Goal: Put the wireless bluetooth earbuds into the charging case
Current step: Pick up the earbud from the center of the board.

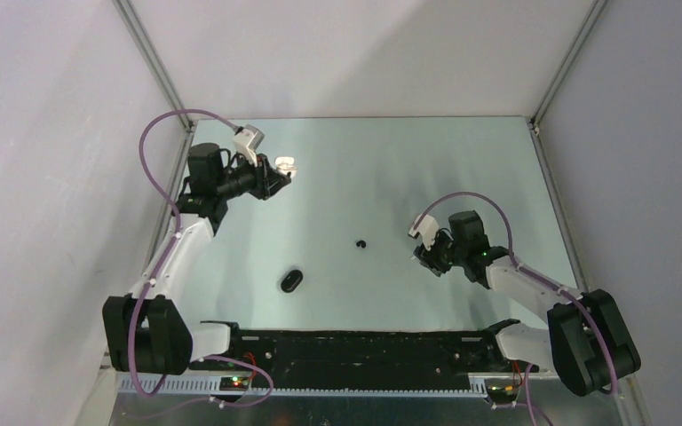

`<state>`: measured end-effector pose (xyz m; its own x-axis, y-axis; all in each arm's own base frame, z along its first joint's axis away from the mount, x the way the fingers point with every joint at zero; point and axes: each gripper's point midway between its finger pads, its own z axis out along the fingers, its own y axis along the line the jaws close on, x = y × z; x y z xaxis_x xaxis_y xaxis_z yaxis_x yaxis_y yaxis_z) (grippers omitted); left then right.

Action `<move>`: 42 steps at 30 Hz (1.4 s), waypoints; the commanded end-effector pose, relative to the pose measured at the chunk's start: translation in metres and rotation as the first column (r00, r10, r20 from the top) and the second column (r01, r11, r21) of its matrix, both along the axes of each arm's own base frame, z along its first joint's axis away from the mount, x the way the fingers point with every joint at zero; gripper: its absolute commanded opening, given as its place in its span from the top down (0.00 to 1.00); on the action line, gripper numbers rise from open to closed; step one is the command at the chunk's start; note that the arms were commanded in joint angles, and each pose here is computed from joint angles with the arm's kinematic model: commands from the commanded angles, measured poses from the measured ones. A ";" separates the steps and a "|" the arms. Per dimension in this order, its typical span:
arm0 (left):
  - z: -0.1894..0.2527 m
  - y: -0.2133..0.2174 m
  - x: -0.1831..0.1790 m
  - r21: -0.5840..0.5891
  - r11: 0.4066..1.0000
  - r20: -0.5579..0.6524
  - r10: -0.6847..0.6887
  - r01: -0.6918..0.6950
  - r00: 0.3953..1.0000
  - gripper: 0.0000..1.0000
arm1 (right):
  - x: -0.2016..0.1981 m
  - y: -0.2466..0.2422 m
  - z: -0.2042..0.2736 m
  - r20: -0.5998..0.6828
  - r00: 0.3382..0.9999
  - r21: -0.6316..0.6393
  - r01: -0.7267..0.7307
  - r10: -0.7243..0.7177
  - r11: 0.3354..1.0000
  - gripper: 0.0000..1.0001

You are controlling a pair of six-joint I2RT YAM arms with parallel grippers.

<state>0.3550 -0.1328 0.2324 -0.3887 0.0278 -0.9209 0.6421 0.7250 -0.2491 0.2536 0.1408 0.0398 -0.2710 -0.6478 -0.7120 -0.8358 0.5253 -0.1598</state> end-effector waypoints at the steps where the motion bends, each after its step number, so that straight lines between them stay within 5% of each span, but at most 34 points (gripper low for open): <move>1: 0.014 0.003 -0.001 0.017 1.000 0.069 0.000 -0.001 0.998 1.00 | 0.010 0.002 0.004 0.054 0.999 0.000 0.008 -0.008 1.000 0.52; 22: 0.009 0.005 -0.010 0.011 1.000 0.069 0.013 -0.014 0.998 1.00 | 0.017 0.011 -0.014 0.027 0.996 -0.077 -0.088 0.090 0.993 0.69; 42: 0.004 0.005 -0.017 -0.001 1.000 0.077 0.024 -0.024 0.997 1.00 | 0.035 0.020 -0.015 0.000 0.982 -0.167 -0.187 0.190 0.968 0.72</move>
